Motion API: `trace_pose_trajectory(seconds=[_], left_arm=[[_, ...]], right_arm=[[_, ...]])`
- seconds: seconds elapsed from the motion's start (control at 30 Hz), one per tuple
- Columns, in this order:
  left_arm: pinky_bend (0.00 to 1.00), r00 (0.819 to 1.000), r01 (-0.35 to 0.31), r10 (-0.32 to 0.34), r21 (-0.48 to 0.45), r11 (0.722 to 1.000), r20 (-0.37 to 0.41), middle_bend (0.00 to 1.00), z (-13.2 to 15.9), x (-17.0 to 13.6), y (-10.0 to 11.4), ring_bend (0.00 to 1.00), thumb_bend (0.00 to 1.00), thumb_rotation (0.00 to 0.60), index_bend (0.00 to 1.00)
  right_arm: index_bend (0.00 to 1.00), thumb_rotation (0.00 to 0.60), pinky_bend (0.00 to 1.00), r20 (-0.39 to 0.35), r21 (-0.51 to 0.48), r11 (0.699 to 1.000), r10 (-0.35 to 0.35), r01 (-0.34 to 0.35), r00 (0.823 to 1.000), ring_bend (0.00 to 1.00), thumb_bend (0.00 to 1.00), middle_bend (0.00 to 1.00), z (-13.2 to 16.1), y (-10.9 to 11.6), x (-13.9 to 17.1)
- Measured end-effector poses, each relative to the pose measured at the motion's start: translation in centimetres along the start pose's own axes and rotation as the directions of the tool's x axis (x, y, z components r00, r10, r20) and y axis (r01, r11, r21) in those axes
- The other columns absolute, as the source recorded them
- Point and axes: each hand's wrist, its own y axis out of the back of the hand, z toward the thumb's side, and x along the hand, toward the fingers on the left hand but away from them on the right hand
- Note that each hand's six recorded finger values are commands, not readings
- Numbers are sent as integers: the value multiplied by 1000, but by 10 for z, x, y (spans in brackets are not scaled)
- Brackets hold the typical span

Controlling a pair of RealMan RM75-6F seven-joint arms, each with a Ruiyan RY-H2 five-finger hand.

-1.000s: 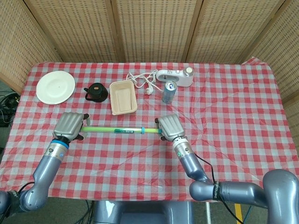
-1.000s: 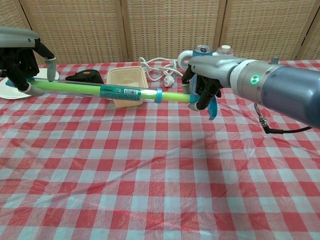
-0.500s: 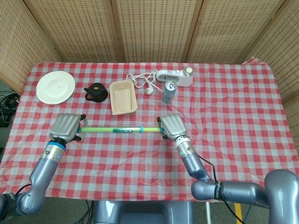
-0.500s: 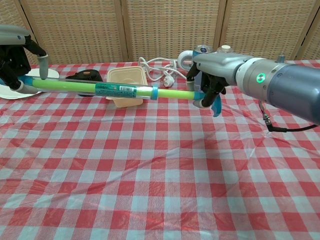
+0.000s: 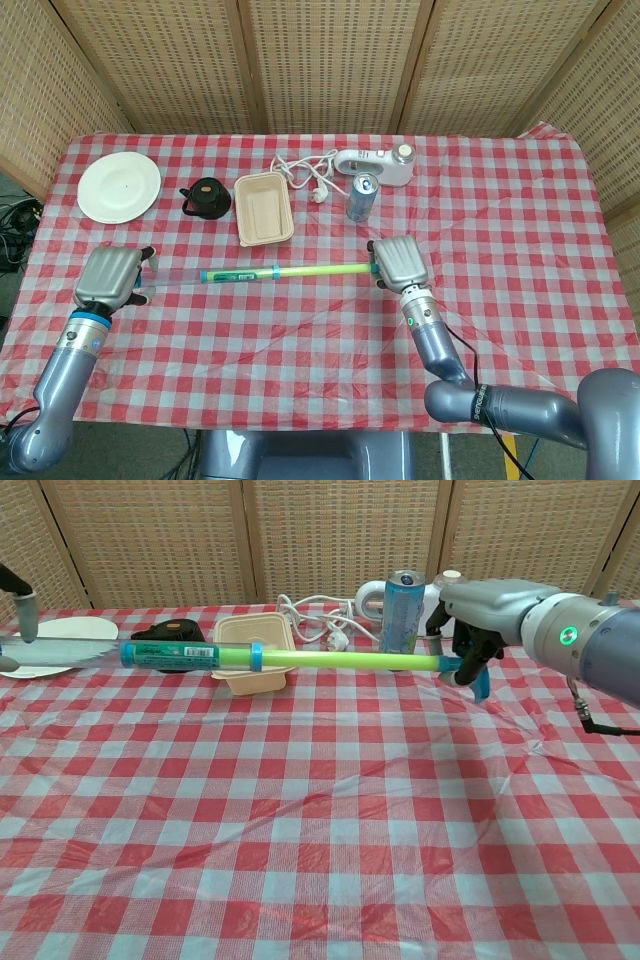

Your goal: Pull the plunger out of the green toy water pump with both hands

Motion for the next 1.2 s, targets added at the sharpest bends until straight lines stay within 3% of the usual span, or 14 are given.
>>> trace_pose_trajectory(seconds=[0.67, 1.07, 1.2], left_arm=[[696, 996, 11, -12, -9, 1000, -84, 860, -50, 1, -12, 801, 464, 600, 675], [696, 996, 5, -5, -4, 1000, -84, 860, -53, 1, -11, 801, 464, 600, 672], [671, 996, 6, -7, -5, 1000, -84, 818, -53, 2, -12, 784, 464, 600, 628]], right_arm=[[824, 600, 691, 118, 45, 999, -8, 3, 993, 1000, 560, 1000, -39, 13, 3], [824, 600, 691, 141, 57, 998, -5, -3, 990, 1000, 560, 1000, -48, 15, 5], [824, 600, 691, 145, 60, 998, 0, -9, 989, 1000, 556, 1000, -50, 14, 6]])
